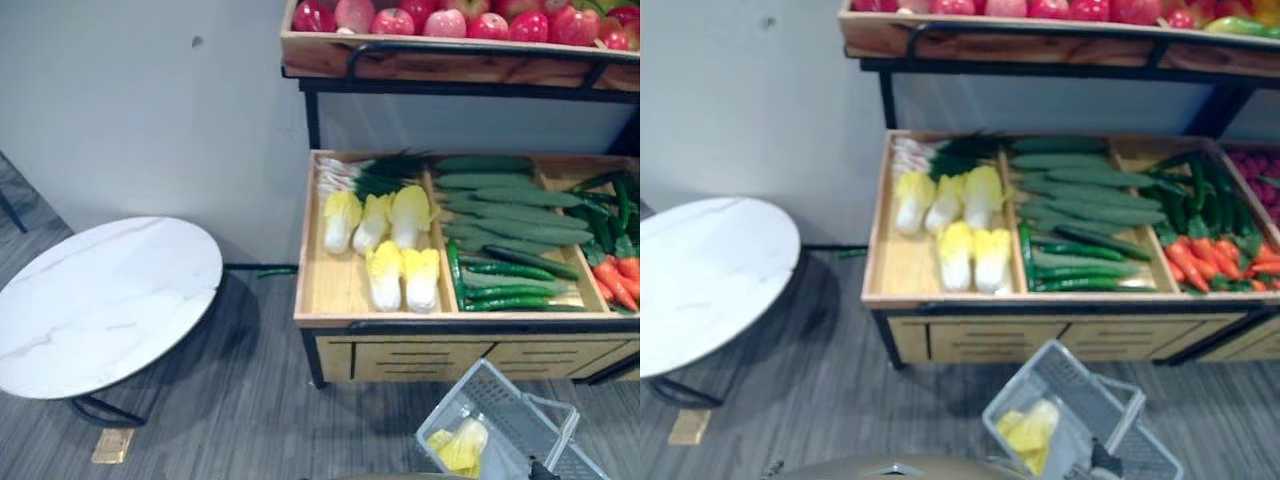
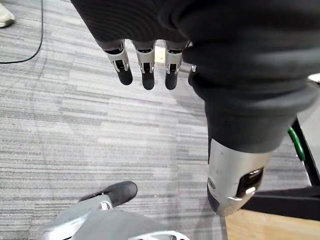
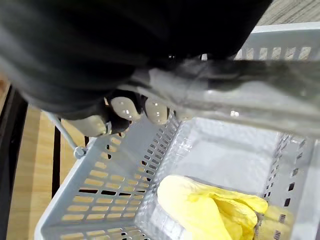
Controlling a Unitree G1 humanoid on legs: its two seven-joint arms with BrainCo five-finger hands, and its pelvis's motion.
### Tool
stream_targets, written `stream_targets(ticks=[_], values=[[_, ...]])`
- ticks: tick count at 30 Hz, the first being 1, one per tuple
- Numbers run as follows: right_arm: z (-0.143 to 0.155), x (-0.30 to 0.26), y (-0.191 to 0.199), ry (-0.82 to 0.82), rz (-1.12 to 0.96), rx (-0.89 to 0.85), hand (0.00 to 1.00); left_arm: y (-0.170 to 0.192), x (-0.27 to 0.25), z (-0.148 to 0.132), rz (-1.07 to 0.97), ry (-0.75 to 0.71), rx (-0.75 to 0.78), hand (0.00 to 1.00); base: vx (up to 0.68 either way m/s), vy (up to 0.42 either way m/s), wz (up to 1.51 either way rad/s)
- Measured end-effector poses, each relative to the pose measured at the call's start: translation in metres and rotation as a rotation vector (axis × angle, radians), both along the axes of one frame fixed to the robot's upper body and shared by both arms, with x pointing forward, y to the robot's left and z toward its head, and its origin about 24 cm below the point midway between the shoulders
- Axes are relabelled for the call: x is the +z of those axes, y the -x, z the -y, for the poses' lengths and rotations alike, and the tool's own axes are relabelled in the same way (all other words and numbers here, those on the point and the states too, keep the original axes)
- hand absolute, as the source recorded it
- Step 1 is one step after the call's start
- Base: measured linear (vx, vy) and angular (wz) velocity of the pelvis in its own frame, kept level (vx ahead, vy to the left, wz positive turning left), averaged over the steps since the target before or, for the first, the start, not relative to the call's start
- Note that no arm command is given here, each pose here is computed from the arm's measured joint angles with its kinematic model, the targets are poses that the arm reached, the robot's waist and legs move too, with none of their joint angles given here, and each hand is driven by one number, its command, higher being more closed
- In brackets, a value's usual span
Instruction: Pick vegetable in the basket
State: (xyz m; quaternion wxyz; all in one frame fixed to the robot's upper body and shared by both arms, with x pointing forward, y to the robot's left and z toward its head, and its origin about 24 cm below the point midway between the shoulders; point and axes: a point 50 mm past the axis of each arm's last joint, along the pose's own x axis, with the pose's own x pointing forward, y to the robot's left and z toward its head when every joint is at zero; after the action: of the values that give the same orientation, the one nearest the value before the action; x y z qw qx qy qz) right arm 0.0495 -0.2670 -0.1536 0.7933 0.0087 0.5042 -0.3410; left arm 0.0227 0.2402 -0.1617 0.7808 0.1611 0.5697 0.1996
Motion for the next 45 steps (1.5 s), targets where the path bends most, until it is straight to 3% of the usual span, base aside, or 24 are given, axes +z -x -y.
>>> stream_targets(ticks=[11, 17, 19, 21, 28, 38, 45], values=[[-0.007, 0.008, -0.027, 0.028, 0.121, 0.017, 1.00, -0.053, 0.006, 0.011, 0.134, 0.001, -0.087, 0.00, -0.02, 0.051, -1.20], [-0.010, 0.008, -0.033, 0.036, 0.113, 0.073, 1.00, -0.034, 0.002, 0.009, 0.080, 0.010, -0.053, 0.00, 0.00, -0.091, -1.72], [0.006, 0.013, -0.036, 0.074, 0.110, 0.077, 1.00, -0.031, 0.000, 0.017, 0.076, 0.034, -0.056, 0.00, -0.20, -0.106, -1.43], [-0.003, 0.007, -0.038, 0.036, 0.089, 0.078, 1.00, -0.042, 0.003, 0.006, 0.082, 0.008, -0.071, 0.00, 0.01, -0.187, -1.48], [-0.004, 0.002, -0.016, 0.034, 0.018, 0.085, 1.00, -0.067, 0.003, 0.029, 0.135, 0.056, -0.152, 0.00, 0.03, -0.277, -0.71], [-0.003, 0.009, -0.045, 0.067, 0.072, 0.218, 1.00, -0.079, 0.007, 0.039, 0.222, 0.071, -0.119, 0.00, -0.02, 0.055, -1.08], [-0.018, 0.008, -0.051, 0.046, 0.115, 0.217, 1.00, -0.076, 0.009, 0.022, 0.230, 0.028, -0.057, 0.00, -0.01, 0.162, -0.20]])
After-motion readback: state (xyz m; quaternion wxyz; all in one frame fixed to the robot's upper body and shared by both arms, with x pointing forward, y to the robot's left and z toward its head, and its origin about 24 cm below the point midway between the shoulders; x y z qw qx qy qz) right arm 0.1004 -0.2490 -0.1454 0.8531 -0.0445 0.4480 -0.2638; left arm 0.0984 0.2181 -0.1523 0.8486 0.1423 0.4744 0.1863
